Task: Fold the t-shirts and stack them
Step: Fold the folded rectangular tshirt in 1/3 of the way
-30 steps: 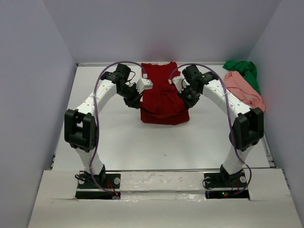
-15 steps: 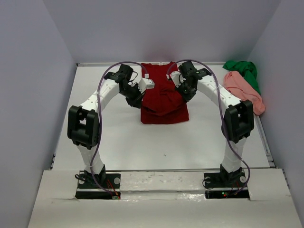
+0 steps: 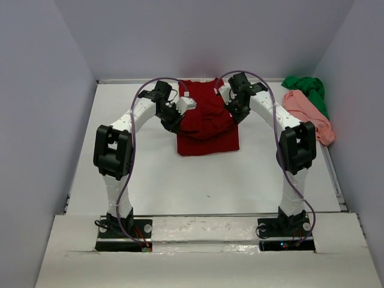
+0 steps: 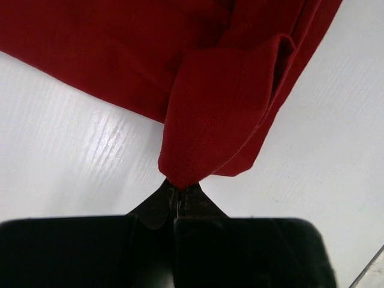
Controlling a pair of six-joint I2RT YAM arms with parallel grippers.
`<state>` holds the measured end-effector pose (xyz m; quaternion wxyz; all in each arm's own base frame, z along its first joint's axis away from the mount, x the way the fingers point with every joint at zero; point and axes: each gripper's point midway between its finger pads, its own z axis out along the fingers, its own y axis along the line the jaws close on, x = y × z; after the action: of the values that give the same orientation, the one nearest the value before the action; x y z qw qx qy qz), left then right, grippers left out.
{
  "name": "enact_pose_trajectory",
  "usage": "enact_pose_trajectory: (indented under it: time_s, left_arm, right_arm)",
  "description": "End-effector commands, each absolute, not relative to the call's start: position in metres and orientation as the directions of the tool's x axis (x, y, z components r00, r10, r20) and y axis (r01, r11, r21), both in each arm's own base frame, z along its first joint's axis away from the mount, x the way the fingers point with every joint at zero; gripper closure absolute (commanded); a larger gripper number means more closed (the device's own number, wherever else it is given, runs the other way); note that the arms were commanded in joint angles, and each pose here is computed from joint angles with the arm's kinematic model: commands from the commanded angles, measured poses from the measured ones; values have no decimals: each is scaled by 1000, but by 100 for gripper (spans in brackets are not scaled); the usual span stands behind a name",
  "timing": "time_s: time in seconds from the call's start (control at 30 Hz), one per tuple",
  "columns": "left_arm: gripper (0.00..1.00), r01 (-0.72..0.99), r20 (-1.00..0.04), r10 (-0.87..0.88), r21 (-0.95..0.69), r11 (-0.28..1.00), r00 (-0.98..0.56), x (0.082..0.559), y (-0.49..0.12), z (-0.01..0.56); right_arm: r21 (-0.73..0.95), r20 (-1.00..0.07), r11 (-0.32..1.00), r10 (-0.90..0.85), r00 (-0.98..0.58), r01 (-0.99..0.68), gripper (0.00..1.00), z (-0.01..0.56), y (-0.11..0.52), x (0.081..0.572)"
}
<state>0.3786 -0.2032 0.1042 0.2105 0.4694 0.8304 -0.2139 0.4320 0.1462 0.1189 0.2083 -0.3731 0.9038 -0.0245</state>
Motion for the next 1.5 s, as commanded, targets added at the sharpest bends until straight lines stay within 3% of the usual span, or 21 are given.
enact_pose_trajectory:
  time_s: [0.0, 1.1, 1.13, 1.17, 1.23, 1.27, 1.3, 1.47]
  left_arm:
    - [100, 857, -586, 670, -85, 509, -456, 404, -201, 124]
    - [99, 831, -579, 681, 12, 557, -448, 474, -205, 92]
    - [73, 823, -591, 675, 32, 567, -442, 481, -206, 95]
    - [61, 820, -591, 675, 38, 570, -442, 483, -205, 94]
    - [57, 808, -601, 672, 73, 585, -432, 493, -203, 101]
    - [42, 801, -605, 671, 89, 592, -429, 496, -201, 106]
    - [32, 793, -606, 669, 101, 601, -430, 496, -200, 108]
    - [29, 748, -660, 655, 209, 630, -367, 500, -188, 161]
  right_arm:
    - [-260, -454, 742, -659, -600, -618, 100, 143, 145, 472]
    - [-291, -458, 730, -674, -579, -619, 100, 94, 152, 540]
    - [-300, -450, 728, -677, -582, -616, 85, 90, 151, 543]
    - [-308, -455, 730, -676, -579, -610, 72, 91, 150, 547]
    - [-326, -470, 734, -673, -571, -596, 45, 95, 151, 554]
    - [-341, -470, 736, -673, -572, -585, 18, 97, 148, 556]
    - [-352, -476, 735, -674, -565, -580, 1, 101, 148, 558]
    - [-396, -484, 737, -674, -558, -547, 0, 126, 139, 555]
